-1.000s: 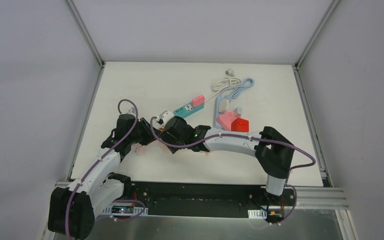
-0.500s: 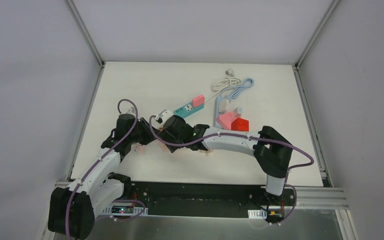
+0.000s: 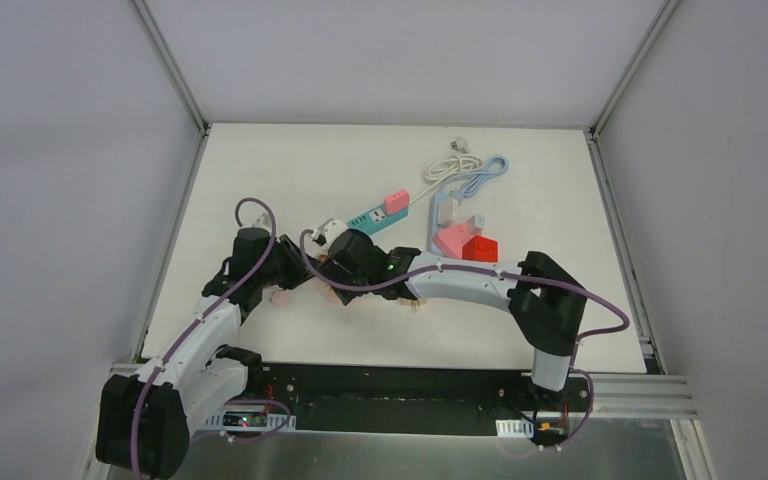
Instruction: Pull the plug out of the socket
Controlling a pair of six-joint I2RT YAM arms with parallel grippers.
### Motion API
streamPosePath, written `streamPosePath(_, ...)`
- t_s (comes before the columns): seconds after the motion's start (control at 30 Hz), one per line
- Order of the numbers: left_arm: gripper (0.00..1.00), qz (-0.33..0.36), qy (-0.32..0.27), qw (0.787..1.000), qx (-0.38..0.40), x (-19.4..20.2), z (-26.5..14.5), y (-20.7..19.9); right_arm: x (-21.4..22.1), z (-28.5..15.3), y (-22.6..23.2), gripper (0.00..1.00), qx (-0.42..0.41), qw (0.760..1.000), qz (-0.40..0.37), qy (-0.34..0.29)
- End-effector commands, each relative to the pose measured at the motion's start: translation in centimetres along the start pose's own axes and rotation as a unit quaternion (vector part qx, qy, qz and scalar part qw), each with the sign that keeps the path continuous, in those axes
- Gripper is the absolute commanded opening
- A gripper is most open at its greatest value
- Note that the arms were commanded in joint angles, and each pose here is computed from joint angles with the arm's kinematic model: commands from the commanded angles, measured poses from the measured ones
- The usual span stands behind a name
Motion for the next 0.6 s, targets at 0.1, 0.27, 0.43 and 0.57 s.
streamPosePath(0.1,0.23,0.025,0.092,0.981,-0.171,4.3,-0.4,6.2,-5.6,-3.9,-0.2,0.00,-0.145,0.981,0.076,-0.108)
streamPosePath(0.27,0.23,0.024,0.092,0.980,-0.172,4.2,-0.4,6.2,-3.4,-2.1,1.6,0.00,-0.108,0.991,0.031,-0.072)
streamPosePath(0.43,0.24,0.025,0.093,0.980,-0.172,4.0,-0.4,6.0,-3.4,-2.0,2.2,0.00,-0.060,0.996,-0.021,-0.066)
streamPosePath(0.57,0.23,0.026,0.093,0.980,-0.172,4.0,-0.4,6.0,-5.2,-3.4,0.8,0.00,-0.107,0.989,0.029,-0.102)
Point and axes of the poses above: each gripper's point midway between its finger pads, its own z axis out along the fingers, its own y axis along the line the jaws close on, x = y × z, the point moved 8 cm from there along -z, back along the fingers, and after that the axes turned 5 degrees about z, right-handed, at the moved point
